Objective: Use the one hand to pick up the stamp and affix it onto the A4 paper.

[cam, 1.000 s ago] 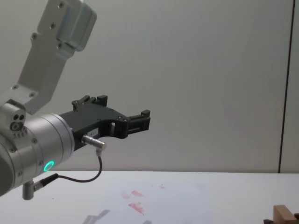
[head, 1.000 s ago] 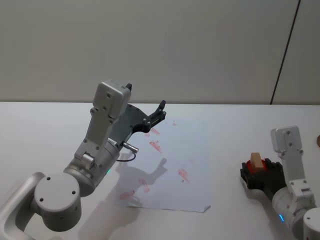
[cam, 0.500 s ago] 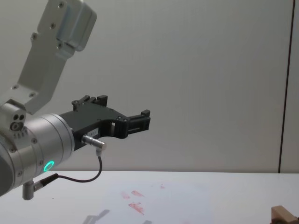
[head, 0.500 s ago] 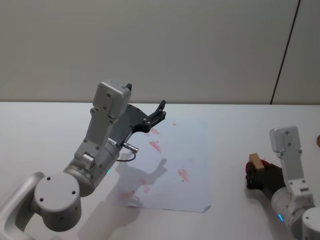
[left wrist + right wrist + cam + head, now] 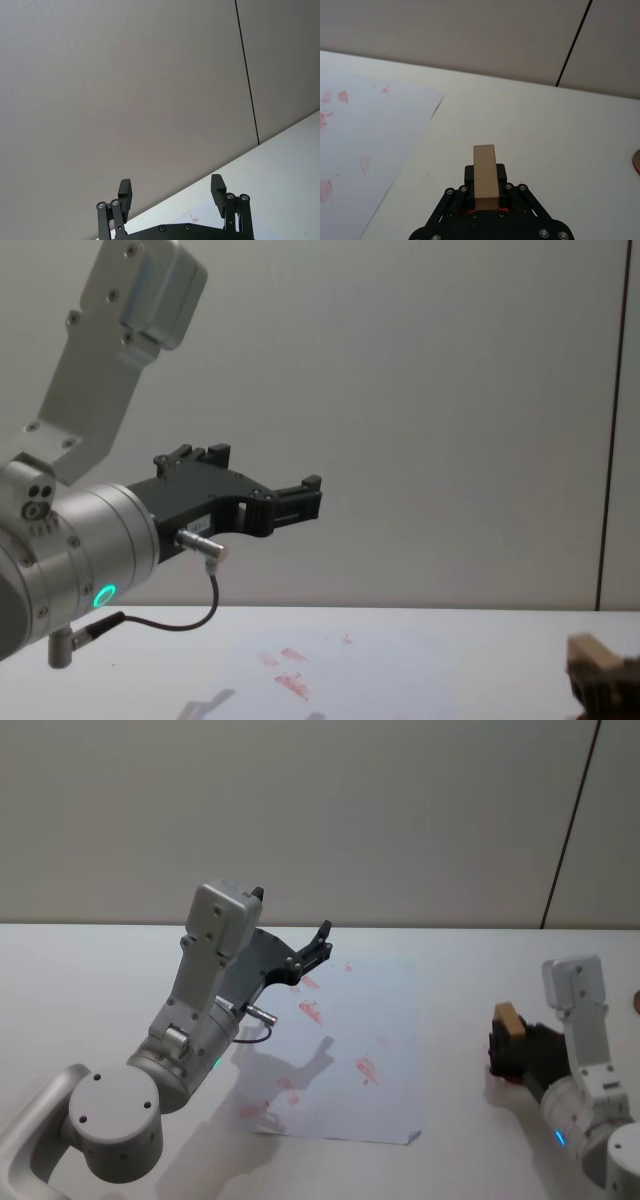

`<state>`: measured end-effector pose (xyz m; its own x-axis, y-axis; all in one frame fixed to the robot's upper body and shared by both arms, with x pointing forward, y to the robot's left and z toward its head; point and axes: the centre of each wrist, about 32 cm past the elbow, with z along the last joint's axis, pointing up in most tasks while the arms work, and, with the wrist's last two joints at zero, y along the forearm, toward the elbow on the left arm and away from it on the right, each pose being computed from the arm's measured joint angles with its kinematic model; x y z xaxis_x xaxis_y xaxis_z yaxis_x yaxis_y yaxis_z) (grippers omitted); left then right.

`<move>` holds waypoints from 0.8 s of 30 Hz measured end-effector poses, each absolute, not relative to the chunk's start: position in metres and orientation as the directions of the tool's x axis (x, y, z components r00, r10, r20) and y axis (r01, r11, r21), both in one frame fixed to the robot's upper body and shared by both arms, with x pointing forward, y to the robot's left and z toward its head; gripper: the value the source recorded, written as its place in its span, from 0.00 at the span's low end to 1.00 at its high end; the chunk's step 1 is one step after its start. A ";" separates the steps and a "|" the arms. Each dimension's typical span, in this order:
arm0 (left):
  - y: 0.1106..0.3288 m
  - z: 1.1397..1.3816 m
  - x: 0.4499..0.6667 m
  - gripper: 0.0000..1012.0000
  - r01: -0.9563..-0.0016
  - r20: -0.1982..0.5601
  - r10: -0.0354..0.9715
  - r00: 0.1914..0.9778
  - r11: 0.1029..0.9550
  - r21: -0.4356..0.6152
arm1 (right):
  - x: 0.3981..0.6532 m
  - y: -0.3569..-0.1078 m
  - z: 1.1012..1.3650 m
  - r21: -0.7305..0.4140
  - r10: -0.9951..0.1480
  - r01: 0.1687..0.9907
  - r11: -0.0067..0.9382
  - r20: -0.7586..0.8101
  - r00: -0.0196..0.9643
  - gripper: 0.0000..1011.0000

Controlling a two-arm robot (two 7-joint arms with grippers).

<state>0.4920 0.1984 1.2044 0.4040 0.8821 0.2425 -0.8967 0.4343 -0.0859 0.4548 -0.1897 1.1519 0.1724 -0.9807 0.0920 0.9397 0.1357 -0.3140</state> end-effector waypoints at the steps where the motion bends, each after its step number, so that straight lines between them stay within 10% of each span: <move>1: 0.198 1.204 0.492 0.99 -0.897 0.242 0.882 0.404 0.434 -0.086 | 0.455 -0.190 1.152 -0.314 -0.981 0.940 0.136 0.092 0.172 0.22; 24: 0.198 1.204 0.492 0.99 -0.897 0.242 0.882 0.404 0.434 -0.086 | 0.484 -0.160 1.198 -0.140 -0.919 0.913 0.383 0.041 0.392 0.22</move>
